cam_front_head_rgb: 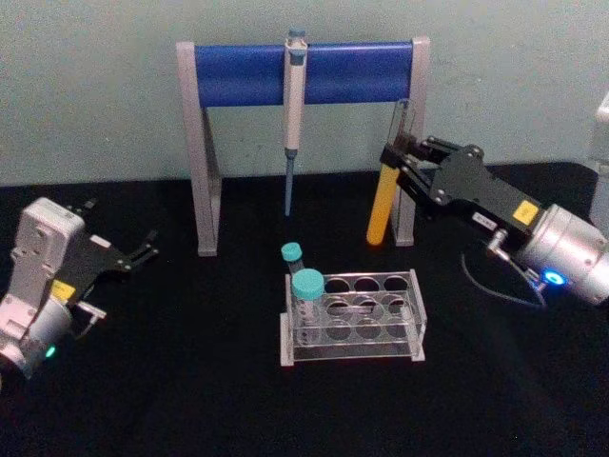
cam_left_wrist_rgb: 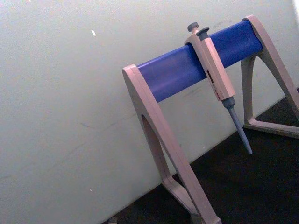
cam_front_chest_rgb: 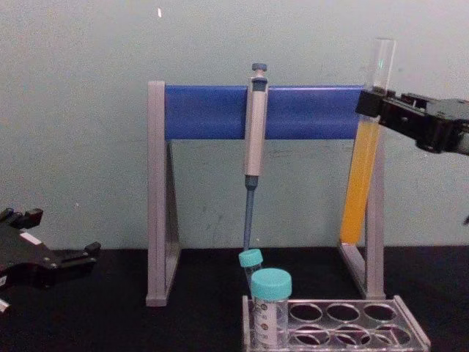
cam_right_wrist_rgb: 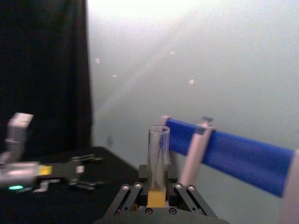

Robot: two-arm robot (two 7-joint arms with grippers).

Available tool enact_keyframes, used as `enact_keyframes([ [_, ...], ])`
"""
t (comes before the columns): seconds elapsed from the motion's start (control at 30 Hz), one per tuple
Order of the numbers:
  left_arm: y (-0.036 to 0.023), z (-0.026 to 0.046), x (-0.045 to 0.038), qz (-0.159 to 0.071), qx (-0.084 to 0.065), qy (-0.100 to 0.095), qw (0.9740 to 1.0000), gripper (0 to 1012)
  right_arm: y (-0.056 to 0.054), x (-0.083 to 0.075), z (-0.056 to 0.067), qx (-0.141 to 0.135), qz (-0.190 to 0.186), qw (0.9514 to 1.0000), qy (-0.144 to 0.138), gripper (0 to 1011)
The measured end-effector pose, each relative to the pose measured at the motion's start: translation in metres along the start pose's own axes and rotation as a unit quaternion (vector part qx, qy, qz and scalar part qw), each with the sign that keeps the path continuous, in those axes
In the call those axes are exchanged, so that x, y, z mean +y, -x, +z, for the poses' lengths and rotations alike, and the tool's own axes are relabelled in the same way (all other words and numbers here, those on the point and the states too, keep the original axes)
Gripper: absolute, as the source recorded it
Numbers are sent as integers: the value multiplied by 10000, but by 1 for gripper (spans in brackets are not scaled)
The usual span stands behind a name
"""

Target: Pick up the test tube from the test tube rack, shake it, then place it back into the test tube rack.

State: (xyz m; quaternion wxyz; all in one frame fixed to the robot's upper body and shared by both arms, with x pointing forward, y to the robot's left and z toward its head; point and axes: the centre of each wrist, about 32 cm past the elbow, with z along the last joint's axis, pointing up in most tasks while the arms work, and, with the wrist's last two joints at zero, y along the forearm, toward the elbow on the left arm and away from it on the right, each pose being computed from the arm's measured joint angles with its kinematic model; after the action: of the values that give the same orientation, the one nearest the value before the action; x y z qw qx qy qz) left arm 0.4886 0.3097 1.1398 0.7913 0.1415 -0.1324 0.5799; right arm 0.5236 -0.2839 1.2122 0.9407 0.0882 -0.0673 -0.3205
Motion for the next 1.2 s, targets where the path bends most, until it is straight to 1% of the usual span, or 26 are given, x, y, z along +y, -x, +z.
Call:
enact_keyframes([
  [0.07,0,0,0,0,0,0,10000,1001,-42,-69,40,266,306,9991,77,228],
  [0.23,0,0,0,0,0,0,10000,1002,-123,-197,106,442,678,9965,227,228],
  [0.33,0,0,0,0,0,0,10000,1001,-166,-267,138,422,810,9953,323,228],
  [0.37,0,0,0,0,0,0,10000,1001,-200,-335,165,329,884,9946,439,228],
  [0.4,0,0,0,0,0,0,10000,1001,-200,-335,165,329,884,9946,439,228],
  [0.47,0,0,0,0,0,0,10000,1001,-224,-385,189,145,895,9943,562,228],
  [0.5,0,0,0,0,0,0,10000,1001,-235,-410,196,-20,838,9945,636,228],
  [0.6,0,0,0,0,0,0,10000,1002,-239,-425,196,-292,702,9946,710,228],
  [0.63,0,0,0,0,0,0,10000,1001,-242,-429,188,-446,587,9945,742,228],
  [0.67,0,0,0,0,0,0,10000,1001,-244,-428,185,-517,523,9945,752,228],
  [0.77,0,0,0,0,0,0,10000,1001,-239,-406,173,-730,320,9940,752,228],
  [0.8,0,0,0,0,0,0,10000,1001,-225,-378,162,-849,178,9936,728,228],
  [0.87,0,0,0,0,0,0,10000,1001,-198,-324,147,-994,-11,9928,663,228],
  [0.97,0,0,0,0,0,0,10000,1001,-159,-247,126,-1085,-208,9924,541,228],
  [1.0,0,0,0,0,0,0,10000,1001,-159,-247,126,-1085,-208,9924,541,228],
  [1.03,0,0,0,0,0,0,10000,1001,-133,-203,111,-1084,-303,9926,467,228],
  [1.07,0,0,0,0,0,0,10000,1001,-108,-160,97,-1057,-377,9929,394,228],
  [1.17,0,0,0,0,0,0,10000,1002,-71,-98,80,-953,-444,9941,284,228],
  [1.2,0,0,0,0,0,0,10000,1001,-49,-65,69,-844,-472,9951,226,228],
])
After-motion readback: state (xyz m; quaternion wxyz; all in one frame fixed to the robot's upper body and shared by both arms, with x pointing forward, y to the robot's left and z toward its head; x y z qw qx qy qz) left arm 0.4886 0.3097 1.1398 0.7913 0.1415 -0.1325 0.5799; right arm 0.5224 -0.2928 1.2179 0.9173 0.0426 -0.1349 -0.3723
